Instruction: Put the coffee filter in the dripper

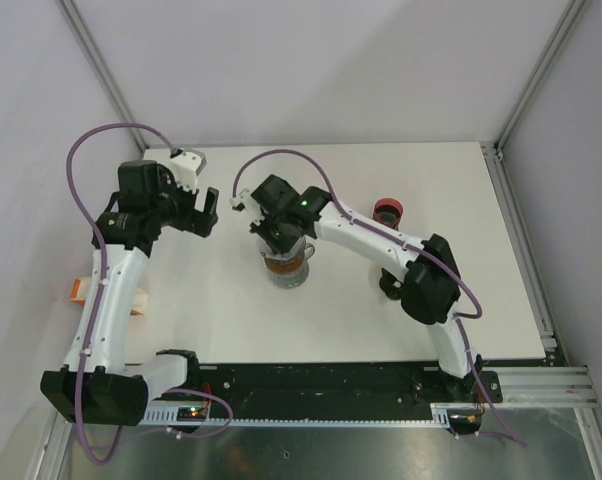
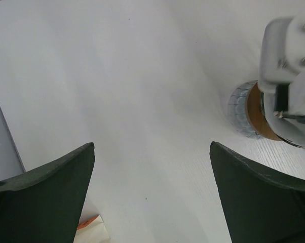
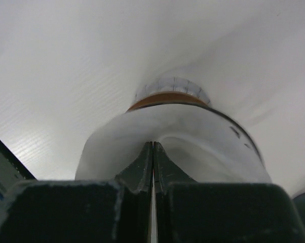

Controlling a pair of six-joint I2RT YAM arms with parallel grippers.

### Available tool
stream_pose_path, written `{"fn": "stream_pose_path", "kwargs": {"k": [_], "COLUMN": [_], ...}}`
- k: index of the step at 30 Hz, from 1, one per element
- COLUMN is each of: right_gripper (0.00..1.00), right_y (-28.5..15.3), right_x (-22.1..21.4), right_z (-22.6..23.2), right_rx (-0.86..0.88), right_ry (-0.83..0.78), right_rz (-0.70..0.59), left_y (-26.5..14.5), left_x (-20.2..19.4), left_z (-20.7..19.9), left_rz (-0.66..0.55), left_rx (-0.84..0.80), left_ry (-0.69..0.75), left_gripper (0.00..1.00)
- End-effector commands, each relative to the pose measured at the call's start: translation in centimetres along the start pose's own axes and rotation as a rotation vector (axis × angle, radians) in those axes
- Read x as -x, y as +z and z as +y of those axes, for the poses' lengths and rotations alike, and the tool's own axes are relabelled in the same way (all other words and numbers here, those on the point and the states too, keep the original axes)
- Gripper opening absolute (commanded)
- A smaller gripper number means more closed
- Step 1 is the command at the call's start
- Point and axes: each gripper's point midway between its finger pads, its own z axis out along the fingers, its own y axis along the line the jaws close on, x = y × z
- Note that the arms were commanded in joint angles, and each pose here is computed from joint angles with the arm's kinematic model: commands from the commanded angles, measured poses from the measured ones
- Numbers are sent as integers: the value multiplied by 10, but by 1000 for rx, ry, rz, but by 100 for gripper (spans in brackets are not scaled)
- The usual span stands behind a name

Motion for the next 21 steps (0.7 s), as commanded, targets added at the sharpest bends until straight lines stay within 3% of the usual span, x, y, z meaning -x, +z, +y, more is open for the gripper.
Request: {"fn": "stream_pose_path", "kwargs": {"k": [1,21], "right_gripper": [0,0], "right_y": [-6,34], "right_x": [-4,-40], "right_z": [1,1], "right_rx": [-43,-46], "right_ry": [0,3], "right_rz": [40,119], "left_y": [-11,-11], "left_x": [11,7], "left_z": [3,1], "left_rz": [-63,-65], "left_rx": [8,-7], "left_ry": [-12,-14], "left_gripper": [100,100]}}
